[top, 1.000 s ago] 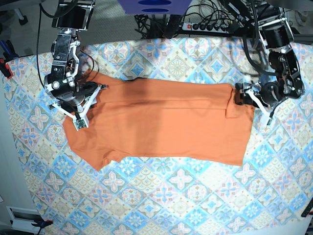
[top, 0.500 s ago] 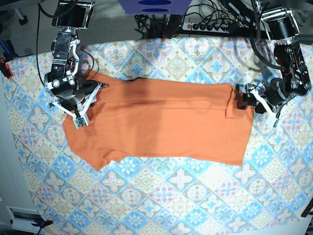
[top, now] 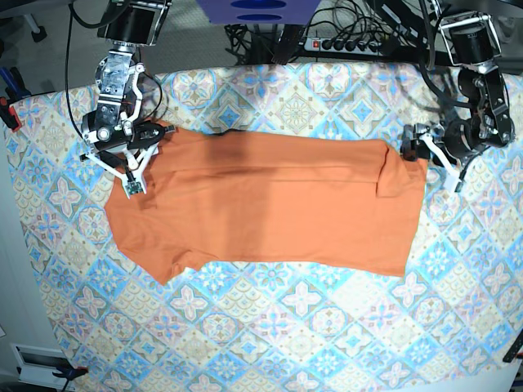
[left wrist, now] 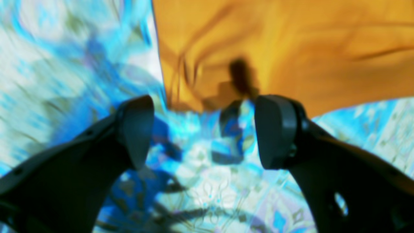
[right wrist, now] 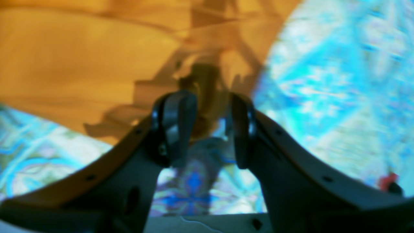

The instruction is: Fold the T-shirt properly

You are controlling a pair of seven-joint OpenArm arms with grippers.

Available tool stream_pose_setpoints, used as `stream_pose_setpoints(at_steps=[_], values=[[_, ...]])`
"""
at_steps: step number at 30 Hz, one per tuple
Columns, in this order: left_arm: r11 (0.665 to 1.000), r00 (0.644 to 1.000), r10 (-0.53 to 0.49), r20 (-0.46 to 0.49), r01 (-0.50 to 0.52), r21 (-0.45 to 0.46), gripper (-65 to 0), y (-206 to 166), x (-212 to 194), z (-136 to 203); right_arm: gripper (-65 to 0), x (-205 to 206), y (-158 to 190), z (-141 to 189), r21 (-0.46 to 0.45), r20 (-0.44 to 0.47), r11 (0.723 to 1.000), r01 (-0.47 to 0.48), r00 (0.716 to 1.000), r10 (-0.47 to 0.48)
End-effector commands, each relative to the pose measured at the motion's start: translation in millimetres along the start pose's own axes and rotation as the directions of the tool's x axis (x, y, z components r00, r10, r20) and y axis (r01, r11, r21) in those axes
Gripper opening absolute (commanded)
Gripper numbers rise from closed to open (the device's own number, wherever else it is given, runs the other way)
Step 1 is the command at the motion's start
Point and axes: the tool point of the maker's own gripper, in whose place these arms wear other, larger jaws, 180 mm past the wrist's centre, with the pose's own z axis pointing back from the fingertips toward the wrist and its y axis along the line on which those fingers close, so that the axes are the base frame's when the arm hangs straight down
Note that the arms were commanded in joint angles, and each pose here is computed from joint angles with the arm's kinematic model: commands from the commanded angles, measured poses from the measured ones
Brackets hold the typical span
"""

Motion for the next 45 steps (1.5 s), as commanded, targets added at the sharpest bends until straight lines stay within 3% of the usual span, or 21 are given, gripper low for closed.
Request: stream_pose_setpoints(at_steps=[1,10,16,22,26,39,43,45], values=[[1.000,0.997,-0.009,0.079,0.009,-0.005,-16.8,3,26,3,-42.4,12,-5,4,-0.016,0.035,1.000,0.001,0.999,-0.001],[0.999,0.994,0.031,0.103,-0.029,-0.014,-16.8,8,25,-3,-42.4,17,4,6,0.013,0.052,1.000,-0.012,0.999,0.012],[0.999,0.994,0.031,0.104,-0.029,-0.015,-16.8,7,25,-3,-42.4,17,-19,23,-0.038,0.097,0.994,0.101,0.991,-0.097],[1.000,0.993,0.020,0.116,-0.020,-0.002,-16.8,13,32,1,-42.4,6,-22,15,0.026,0.022,0.999,0.048,0.999,-0.048],[1.000,0.995,-0.011,0.095,0.013,-0.024,-16.8,3,34,-6,-42.4,0,-22,3,0.084,0.019,0.985,0.148,0.988,-0.150],[0.999,0.992,-0.026,0.124,0.030,-0.027,-16.8,0,46,-8,-42.4,19,7,-22,0.279,0.038,0.933,0.228,0.968,-0.248],[0.999,0.994,-0.024,0.110,0.029,-0.043,-16.8,-5,38,-15,-42.4,12,4,-29,0.285,0.007,0.930,0.232,0.970,-0.244],[0.997,0.995,-0.046,0.083,0.052,-0.065,-16.8,-14,33,-22,-42.4,16,3,-30,0.286,0.035,0.930,0.232,0.967,-0.252]])
